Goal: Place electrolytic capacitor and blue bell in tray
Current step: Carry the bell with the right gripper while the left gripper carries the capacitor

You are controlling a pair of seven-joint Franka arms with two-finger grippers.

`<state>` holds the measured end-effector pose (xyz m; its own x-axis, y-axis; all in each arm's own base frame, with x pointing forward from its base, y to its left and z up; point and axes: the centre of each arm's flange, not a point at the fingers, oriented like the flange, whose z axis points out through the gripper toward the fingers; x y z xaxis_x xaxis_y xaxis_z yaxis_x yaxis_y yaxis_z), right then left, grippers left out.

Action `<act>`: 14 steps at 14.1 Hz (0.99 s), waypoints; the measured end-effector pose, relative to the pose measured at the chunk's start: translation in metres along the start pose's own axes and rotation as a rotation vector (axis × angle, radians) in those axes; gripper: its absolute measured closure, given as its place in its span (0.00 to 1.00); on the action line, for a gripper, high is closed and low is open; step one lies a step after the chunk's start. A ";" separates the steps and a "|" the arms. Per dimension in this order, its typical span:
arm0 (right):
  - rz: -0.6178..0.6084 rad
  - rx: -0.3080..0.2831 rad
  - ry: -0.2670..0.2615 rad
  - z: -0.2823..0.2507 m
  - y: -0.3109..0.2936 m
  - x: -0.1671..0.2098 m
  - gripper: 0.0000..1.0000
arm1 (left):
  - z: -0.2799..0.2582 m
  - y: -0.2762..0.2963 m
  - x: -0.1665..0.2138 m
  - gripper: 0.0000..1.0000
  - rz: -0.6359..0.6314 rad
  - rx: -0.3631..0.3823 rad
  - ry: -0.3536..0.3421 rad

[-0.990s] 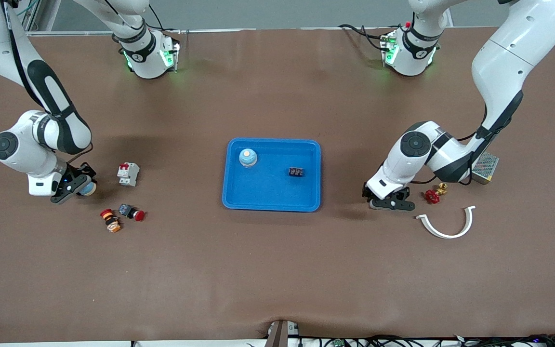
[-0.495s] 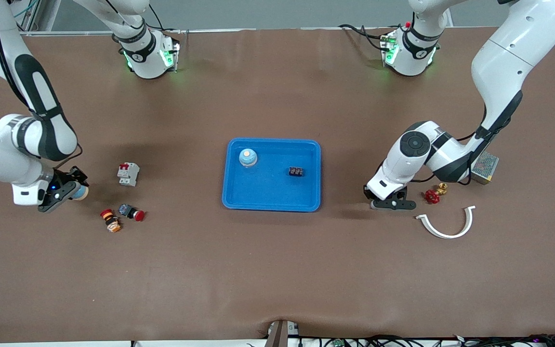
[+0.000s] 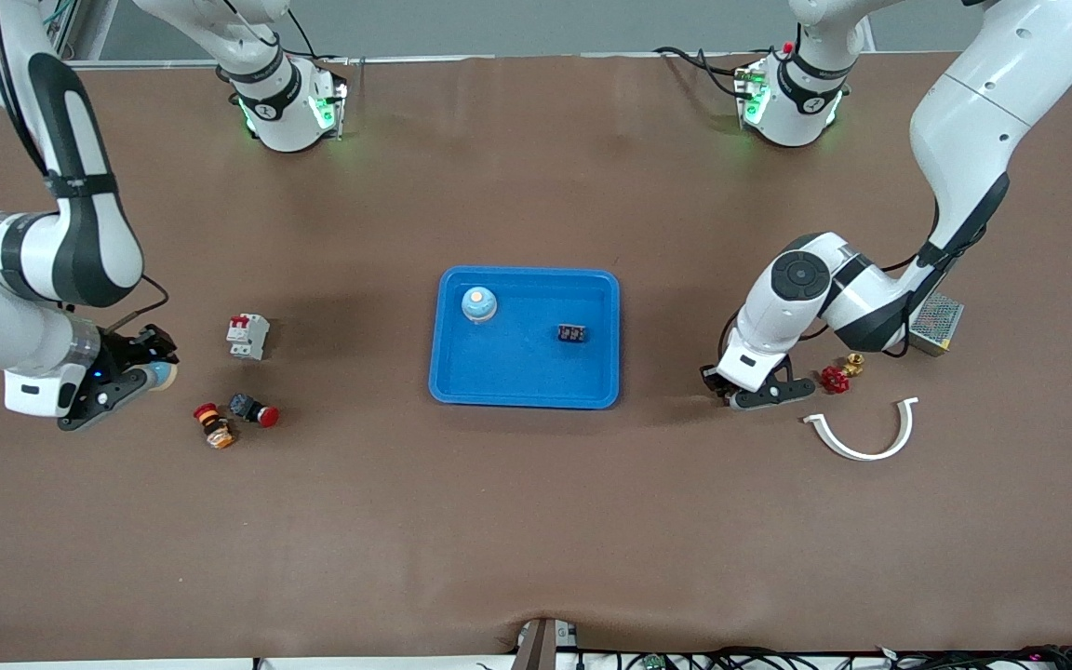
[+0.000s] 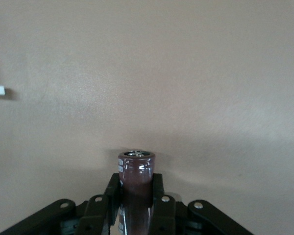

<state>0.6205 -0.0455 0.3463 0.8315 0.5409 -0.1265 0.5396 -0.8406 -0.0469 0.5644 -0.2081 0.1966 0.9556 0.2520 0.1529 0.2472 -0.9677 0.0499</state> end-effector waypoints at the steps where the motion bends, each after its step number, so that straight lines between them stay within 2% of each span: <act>1: 0.034 -0.001 -0.001 -0.011 -0.016 0.012 0.34 | -0.005 0.006 -0.001 0.70 -0.061 -0.010 -0.002; 4: 0.140 0.008 0.008 -0.024 -0.067 0.046 0.34 | -0.023 0.026 -0.009 0.70 -0.290 -0.012 -0.044; 8: 0.310 0.009 0.024 -0.035 -0.163 0.090 0.34 | -0.053 0.063 -0.022 0.70 -0.593 -0.022 -0.056; 11: 0.439 0.099 0.035 -0.036 -0.224 0.109 0.34 | -0.066 0.087 -0.032 0.70 -0.763 -0.010 -0.053; 14: 0.513 0.111 0.064 -0.039 -0.277 0.125 0.34 | -0.083 0.124 -0.047 0.70 -0.873 -0.002 -0.036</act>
<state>0.5802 0.2557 0.3819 0.9934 0.0567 -0.1002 0.0467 -0.9940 -0.0994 0.5368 -0.3396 0.2778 0.4293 0.9027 0.0279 0.8930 -0.4289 0.1364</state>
